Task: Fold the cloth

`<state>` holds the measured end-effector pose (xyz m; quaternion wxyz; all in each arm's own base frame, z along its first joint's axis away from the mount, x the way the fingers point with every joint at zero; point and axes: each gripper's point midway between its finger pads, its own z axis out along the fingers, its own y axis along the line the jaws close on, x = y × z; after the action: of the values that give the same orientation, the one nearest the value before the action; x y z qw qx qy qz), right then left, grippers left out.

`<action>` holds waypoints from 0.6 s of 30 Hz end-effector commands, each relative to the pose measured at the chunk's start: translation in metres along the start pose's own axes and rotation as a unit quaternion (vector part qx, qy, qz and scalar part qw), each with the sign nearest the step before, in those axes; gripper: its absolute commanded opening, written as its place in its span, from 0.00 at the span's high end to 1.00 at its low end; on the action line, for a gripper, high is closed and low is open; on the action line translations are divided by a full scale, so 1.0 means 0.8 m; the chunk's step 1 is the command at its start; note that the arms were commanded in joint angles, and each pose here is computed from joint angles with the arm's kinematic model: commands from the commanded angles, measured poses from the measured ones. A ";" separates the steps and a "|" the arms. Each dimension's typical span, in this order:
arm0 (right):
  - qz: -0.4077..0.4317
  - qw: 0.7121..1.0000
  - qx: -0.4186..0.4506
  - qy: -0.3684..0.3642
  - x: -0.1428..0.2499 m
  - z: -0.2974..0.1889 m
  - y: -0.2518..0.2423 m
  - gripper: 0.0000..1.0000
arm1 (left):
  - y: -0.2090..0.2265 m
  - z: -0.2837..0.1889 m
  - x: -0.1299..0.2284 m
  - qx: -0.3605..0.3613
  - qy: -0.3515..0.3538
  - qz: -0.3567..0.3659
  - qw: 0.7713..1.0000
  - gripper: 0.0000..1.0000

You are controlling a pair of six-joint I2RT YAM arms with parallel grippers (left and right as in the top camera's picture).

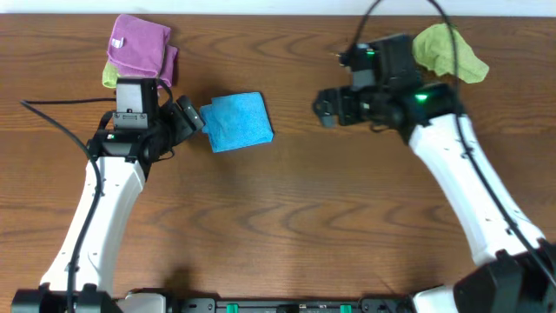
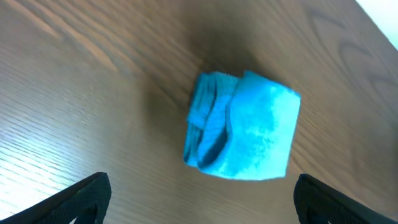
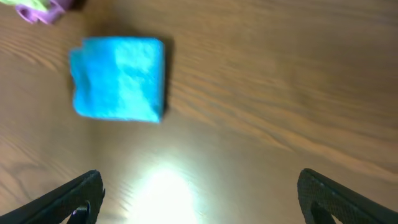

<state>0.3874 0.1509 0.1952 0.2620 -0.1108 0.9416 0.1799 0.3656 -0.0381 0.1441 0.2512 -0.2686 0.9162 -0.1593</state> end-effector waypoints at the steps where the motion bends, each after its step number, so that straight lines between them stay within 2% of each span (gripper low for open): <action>1: -0.016 1.000 -0.011 -0.005 0.026 -0.022 -0.019 0.01 | 0.004 0.024 0.026 0.008 0.056 -0.026 0.998 0.05; 5: -0.009 0.999 0.014 -0.048 0.064 -0.058 -0.036 0.01 | 0.001 0.048 0.042 0.018 0.097 -0.051 0.994 0.05; 9: -0.004 0.997 0.030 -0.067 0.127 -0.081 -0.038 0.01 | 0.000 0.071 0.062 0.026 0.143 -0.078 0.986 0.05; 14: 0.073 0.992 0.025 -0.097 0.208 -0.088 -0.037 0.01 | 0.001 0.097 0.085 0.033 0.194 -0.099 0.975 0.05; 18: 0.123 0.985 0.027 -0.121 0.244 -0.092 -0.041 0.01 | 0.006 0.109 0.096 0.028 0.215 -0.108 0.970 0.05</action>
<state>0.2051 0.0747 0.1433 0.3471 -0.0131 0.9187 0.1882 0.3618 -0.0876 0.0504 0.0602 -0.3110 0.9126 -0.2584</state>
